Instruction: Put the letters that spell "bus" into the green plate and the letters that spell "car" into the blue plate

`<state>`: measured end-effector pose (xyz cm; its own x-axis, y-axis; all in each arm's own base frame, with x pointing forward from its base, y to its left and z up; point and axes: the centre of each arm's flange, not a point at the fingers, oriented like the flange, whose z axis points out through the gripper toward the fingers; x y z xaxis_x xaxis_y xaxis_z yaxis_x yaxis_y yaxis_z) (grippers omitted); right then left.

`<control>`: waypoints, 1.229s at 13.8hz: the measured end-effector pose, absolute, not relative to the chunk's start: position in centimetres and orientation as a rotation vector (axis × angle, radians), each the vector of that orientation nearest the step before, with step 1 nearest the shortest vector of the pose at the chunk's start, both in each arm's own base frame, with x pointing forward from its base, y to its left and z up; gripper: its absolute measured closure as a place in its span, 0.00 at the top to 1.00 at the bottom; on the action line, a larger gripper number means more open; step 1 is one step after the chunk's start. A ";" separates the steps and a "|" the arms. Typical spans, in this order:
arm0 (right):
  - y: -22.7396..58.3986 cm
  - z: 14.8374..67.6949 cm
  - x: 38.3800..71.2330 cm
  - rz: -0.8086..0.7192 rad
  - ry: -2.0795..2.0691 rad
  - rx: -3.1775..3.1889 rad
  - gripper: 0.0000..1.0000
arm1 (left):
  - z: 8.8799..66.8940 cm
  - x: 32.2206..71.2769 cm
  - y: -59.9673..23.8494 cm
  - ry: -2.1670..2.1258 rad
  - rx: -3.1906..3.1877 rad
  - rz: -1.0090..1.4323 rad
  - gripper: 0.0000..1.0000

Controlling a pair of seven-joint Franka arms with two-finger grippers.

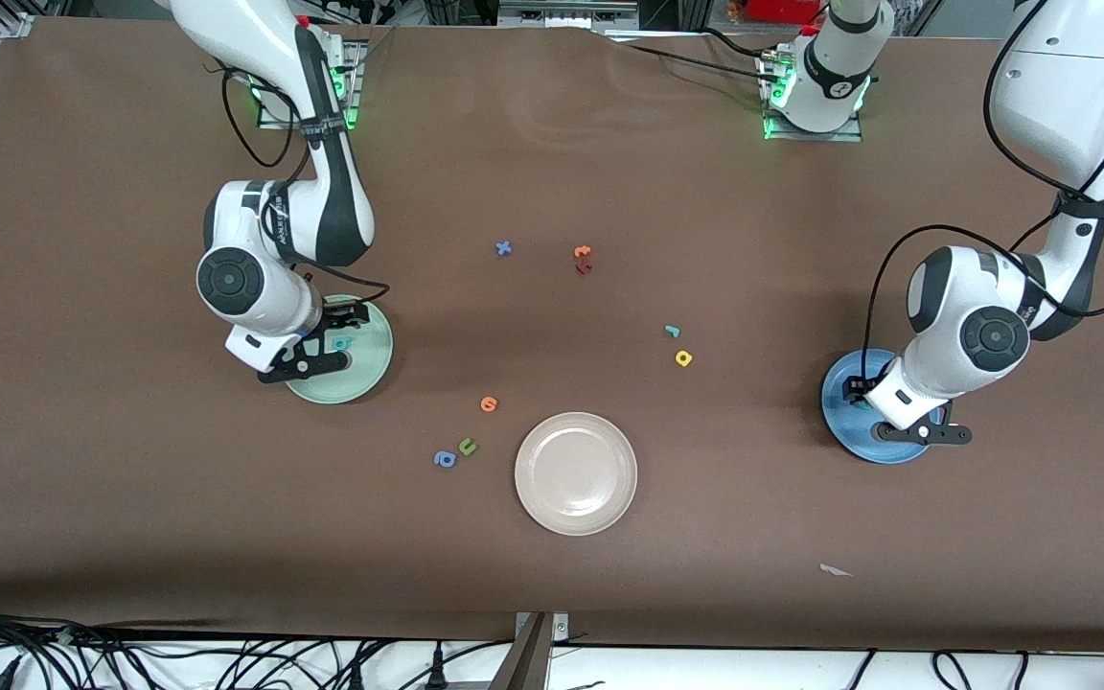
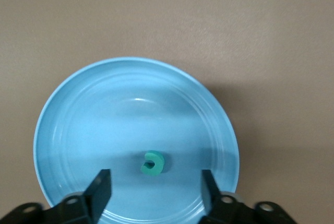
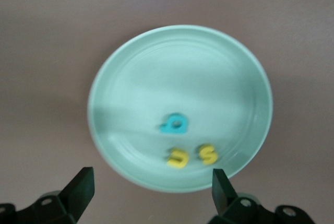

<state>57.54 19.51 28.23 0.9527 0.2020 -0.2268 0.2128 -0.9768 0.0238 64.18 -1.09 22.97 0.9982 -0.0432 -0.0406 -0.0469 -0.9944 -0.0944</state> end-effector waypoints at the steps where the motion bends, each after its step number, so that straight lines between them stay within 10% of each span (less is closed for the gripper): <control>1: 20.5 29.6 58.0 -0.352 0.304 3.063 1.00 | 23.2 64.4 -1.1 0.068 -3.045 0.049 0.92; 12: 13.1 53.7 62.0 -0.270 0.024 3.110 1.00 | 24.2 65.2 -1.0 0.063 -3.045 0.013 1.00; 17: 12.1 56.2 61.5 -0.221 -0.023 3.074 1.00 | 24.2 65.2 -1.0 0.063 -3.045 0.012 1.00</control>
